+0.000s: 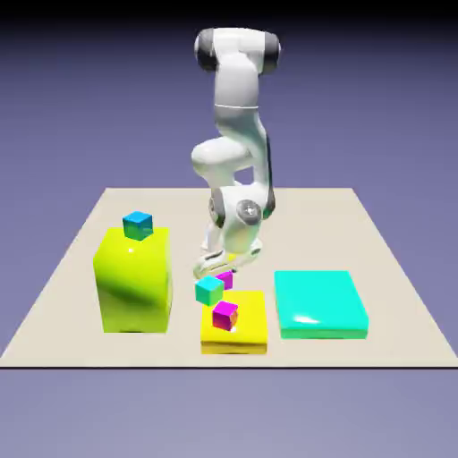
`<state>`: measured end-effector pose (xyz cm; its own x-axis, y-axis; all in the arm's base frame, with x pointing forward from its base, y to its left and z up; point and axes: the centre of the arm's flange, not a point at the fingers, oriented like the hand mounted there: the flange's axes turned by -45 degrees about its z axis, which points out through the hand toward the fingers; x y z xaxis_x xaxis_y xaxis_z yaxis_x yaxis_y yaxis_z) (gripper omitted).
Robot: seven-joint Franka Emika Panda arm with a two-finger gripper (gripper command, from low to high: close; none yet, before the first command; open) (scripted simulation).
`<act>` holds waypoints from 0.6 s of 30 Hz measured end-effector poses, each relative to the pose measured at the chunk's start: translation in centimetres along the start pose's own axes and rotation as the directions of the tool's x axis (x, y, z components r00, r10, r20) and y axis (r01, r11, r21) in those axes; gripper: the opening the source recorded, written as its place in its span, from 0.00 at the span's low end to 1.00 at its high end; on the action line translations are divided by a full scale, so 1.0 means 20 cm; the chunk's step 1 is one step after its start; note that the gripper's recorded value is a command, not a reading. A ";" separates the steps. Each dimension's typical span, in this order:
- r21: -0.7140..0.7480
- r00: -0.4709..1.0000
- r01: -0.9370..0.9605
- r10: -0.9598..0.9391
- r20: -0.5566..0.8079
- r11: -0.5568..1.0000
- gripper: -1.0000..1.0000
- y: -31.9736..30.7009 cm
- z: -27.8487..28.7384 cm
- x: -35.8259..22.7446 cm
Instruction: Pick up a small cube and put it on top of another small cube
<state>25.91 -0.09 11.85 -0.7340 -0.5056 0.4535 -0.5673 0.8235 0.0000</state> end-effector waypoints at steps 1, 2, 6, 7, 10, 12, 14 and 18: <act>0.000 1.000 0.000 0.000 0.000 1.000 0.00 0.00 0.00 0.00; 0.000 1.000 0.000 0.000 0.000 1.000 0.00 0.00 0.00 0.00; 0.001 1.000 -0.002 0.002 0.002 1.000 0.00 0.00 -0.16 0.01; 0.002 1.000 0.001 -0.001 0.002 1.000 0.00 0.00 -0.19 0.01; 0.002 1.000 0.000 0.000 0.001 1.000 0.00 0.00 -0.30 0.03; 0.002 1.000 0.000 0.000 0.000 1.000 0.00 0.00 -0.34 0.05; 0.028 1.000 -0.020 0.019 0.016 0.999 0.00 0.01 -0.39 0.01; -0.039 0.948 -0.313 0.315 0.051 0.949 0.00 -0.17 -0.57 0.00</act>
<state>32.07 0.01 21.92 -0.8935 -0.2328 0.3839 -0.2935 0.9500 -0.1070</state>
